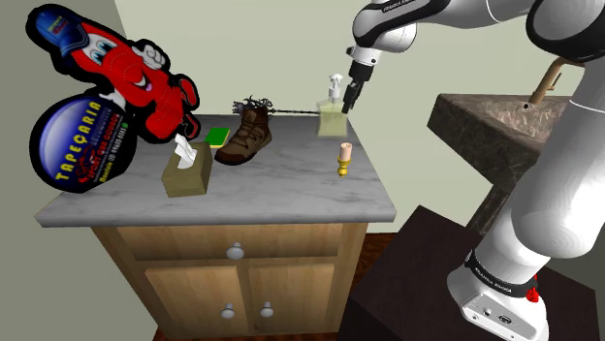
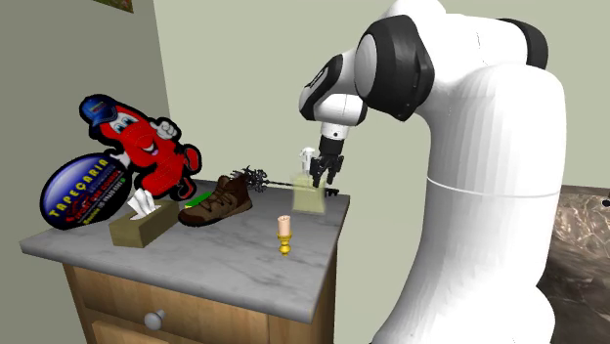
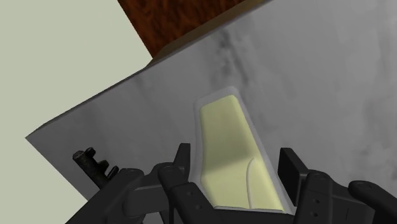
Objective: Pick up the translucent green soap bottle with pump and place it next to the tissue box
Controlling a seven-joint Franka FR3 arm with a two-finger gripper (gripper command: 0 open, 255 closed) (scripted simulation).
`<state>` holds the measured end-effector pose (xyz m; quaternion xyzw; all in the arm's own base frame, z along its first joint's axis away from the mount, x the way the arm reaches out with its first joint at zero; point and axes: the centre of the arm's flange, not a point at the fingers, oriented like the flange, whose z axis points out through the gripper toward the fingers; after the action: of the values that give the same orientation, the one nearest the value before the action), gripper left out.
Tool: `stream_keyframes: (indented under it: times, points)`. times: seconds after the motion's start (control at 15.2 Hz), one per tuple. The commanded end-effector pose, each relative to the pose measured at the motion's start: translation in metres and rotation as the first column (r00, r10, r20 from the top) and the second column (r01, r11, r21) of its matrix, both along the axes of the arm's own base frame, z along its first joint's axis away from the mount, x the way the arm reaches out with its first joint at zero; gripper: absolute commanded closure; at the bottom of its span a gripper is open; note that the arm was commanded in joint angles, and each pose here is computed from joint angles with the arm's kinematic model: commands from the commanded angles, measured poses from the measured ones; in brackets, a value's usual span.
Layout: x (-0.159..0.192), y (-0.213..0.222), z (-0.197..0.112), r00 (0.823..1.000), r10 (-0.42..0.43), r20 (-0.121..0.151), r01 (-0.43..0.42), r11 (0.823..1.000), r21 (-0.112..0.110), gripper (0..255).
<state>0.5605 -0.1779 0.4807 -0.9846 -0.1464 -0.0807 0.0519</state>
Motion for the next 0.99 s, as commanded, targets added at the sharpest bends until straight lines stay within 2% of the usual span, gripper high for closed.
stream_keyframes:
  times: [0.0, 0.92]
  points:
    - [0.000, 0.000, 0.011, 1.000, 0.000, 0.000, 0.000, 1.000, 0.000, 255]
    - [0.000, 0.000, 0.085, 1.000, 0.000, 0.000, 0.000, 1.000, 0.000, 255]
